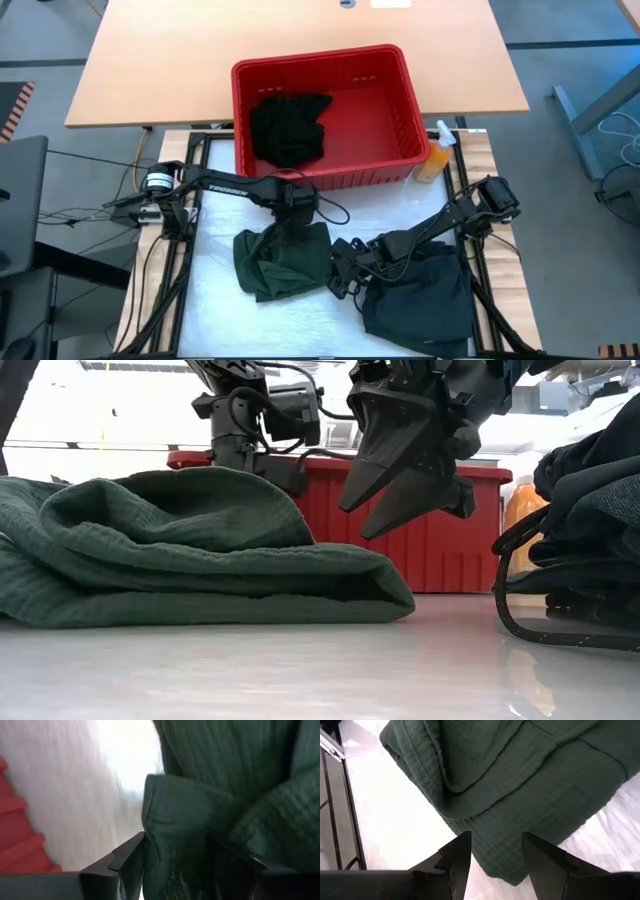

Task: Fold laundry
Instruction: Fold the green shirt

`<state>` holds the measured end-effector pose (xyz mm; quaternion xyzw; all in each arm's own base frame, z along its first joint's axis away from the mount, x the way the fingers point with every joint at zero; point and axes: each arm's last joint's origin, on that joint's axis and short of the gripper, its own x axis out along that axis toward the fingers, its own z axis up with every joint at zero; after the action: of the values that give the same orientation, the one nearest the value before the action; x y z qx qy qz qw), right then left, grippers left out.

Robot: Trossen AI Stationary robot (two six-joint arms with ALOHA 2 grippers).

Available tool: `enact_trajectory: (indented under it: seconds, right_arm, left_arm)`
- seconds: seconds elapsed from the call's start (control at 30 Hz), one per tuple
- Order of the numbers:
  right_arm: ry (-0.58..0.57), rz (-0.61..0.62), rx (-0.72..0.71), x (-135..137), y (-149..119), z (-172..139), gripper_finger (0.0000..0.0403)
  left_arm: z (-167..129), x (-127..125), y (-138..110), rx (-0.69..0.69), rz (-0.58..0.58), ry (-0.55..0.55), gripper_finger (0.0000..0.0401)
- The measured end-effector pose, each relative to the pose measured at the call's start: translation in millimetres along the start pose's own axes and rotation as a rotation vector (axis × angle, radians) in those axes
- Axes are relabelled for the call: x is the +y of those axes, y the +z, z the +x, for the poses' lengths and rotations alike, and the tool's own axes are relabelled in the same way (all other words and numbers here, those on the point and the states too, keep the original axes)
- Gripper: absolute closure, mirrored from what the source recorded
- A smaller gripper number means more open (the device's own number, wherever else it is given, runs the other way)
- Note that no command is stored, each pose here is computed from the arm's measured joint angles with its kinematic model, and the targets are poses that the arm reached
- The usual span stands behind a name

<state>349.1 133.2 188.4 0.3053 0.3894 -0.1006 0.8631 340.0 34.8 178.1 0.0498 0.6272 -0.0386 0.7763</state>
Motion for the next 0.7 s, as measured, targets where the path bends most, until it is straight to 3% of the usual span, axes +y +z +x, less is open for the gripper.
enact_trajectory:
  seconds: [0.2, 0.43, 0.57, 0.7]
  right_arm:
    - [0.002, 0.000, 0.003, 0.2, -0.3, 0.0, 0.0201]
    - [0.002, -0.027, 0.004, 0.1, -0.2, -0.1, 0.0201]
    - [-0.014, -0.031, -0.002, -1.0, -0.4, 0.0, 0.0201]
    - [-0.019, -0.031, -0.005, -1.4, -0.3, 0.1, 0.0201]
  left_arm:
    - [0.0, -1.6, -1.0, 0.013, -0.007, -0.005, 0.0242]
    - [-1.5, -13.9, 0.0, 0.013, -0.004, -0.050, 0.0385]
    - [-10.8, -27.1, -3.5, 0.042, -0.013, -0.091, 0.0397]
    - [-37.2, -47.8, -13.1, 0.043, 0.037, -0.065, 0.0401]
